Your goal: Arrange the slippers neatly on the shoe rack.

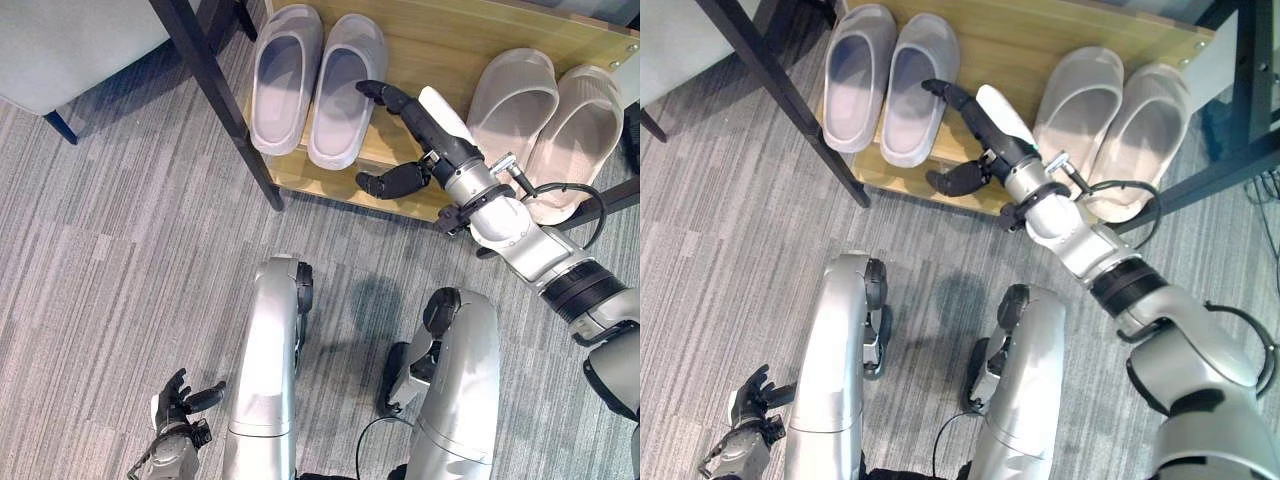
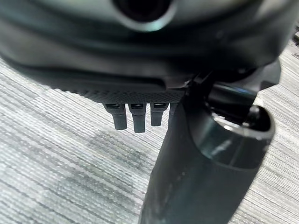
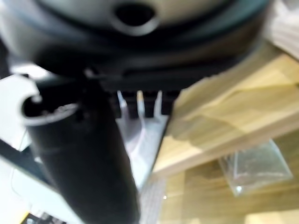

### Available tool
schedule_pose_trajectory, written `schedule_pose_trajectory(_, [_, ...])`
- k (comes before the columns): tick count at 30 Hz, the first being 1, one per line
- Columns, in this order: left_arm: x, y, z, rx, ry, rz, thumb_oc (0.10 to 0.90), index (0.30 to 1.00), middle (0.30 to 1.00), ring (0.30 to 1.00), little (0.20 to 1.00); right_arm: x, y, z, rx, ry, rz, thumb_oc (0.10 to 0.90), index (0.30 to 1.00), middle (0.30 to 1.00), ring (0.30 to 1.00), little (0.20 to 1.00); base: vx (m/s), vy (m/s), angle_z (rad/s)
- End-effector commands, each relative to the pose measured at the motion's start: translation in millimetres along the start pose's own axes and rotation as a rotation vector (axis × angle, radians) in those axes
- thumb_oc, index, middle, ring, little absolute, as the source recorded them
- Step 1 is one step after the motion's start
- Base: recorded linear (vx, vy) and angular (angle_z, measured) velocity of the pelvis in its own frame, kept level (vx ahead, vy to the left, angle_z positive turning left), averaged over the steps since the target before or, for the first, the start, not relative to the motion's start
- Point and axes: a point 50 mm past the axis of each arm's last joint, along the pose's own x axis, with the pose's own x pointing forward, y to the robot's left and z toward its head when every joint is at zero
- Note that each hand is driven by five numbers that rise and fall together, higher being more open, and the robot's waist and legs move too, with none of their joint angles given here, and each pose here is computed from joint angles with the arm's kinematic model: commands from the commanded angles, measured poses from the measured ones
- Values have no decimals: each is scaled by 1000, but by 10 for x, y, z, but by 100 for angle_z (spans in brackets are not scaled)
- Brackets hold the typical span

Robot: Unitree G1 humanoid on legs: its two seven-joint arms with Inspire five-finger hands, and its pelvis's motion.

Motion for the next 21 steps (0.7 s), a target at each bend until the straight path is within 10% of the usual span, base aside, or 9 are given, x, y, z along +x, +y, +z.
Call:
schedule_pose_trajectory(1, [-1, 233, 7, 38, -29, 67, 800, 900, 900, 900, 900, 142, -421, 680, 18, -331, -167, 800, 900, 900, 900, 900, 0, 0, 0])
schedule_pose_trajectory(21, [7, 203, 60, 63, -63, 73, 800, 900, 900, 900, 900, 71, -430, 864, 106, -448, -331, 800, 900, 900, 900, 900, 0, 0, 0])
